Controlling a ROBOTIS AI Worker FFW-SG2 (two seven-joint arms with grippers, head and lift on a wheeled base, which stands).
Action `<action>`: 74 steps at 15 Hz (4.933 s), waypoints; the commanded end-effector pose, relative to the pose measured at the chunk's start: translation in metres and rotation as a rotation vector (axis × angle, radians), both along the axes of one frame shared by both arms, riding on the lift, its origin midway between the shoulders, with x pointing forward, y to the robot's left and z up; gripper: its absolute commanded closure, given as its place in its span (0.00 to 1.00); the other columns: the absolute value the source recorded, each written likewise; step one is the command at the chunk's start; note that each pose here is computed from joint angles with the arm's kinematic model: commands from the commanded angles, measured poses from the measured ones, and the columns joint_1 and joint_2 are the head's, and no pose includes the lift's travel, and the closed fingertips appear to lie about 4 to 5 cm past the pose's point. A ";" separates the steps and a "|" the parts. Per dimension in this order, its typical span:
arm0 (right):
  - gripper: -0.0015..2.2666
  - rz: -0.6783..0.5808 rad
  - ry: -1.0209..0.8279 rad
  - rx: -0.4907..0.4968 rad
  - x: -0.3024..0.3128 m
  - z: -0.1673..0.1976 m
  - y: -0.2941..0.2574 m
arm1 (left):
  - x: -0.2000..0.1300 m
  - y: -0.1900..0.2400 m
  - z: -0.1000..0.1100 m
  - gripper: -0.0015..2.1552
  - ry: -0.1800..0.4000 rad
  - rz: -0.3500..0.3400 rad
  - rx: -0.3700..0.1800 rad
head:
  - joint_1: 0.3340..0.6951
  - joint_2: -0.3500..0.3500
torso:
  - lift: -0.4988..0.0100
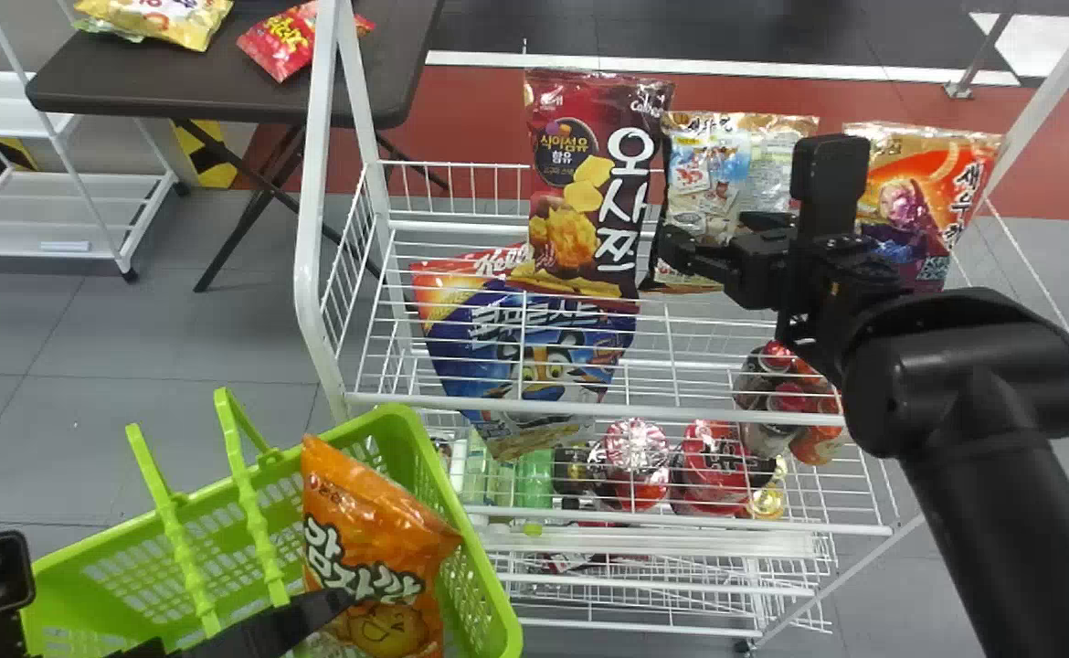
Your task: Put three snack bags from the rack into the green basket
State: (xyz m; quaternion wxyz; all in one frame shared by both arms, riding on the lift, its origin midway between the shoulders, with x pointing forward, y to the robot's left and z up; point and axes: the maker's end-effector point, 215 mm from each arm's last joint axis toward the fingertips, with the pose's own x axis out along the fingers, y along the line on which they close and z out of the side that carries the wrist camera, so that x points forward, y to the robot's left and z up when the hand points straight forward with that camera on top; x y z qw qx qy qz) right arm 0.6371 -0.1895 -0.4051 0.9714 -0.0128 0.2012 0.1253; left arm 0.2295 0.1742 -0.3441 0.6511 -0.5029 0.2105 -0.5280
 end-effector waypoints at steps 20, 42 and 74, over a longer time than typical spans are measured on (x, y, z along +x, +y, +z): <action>0.99 0.043 0.144 0.115 -0.125 0.053 -0.021 | 0.000 -0.004 0.001 1.00 -0.003 -0.005 -0.003 | 1.00 0.38 | 0.98; 0.99 0.631 0.488 0.643 -0.267 0.069 0.200 | -0.006 -0.025 0.011 1.00 -0.014 -0.051 -0.037 | 1.00 0.89 | 0.98; 0.00 0.729 0.769 0.670 -0.357 -0.012 0.266 | -0.006 -0.023 0.019 1.00 -0.007 -0.052 -0.072 | 1.00 1.00 | 0.98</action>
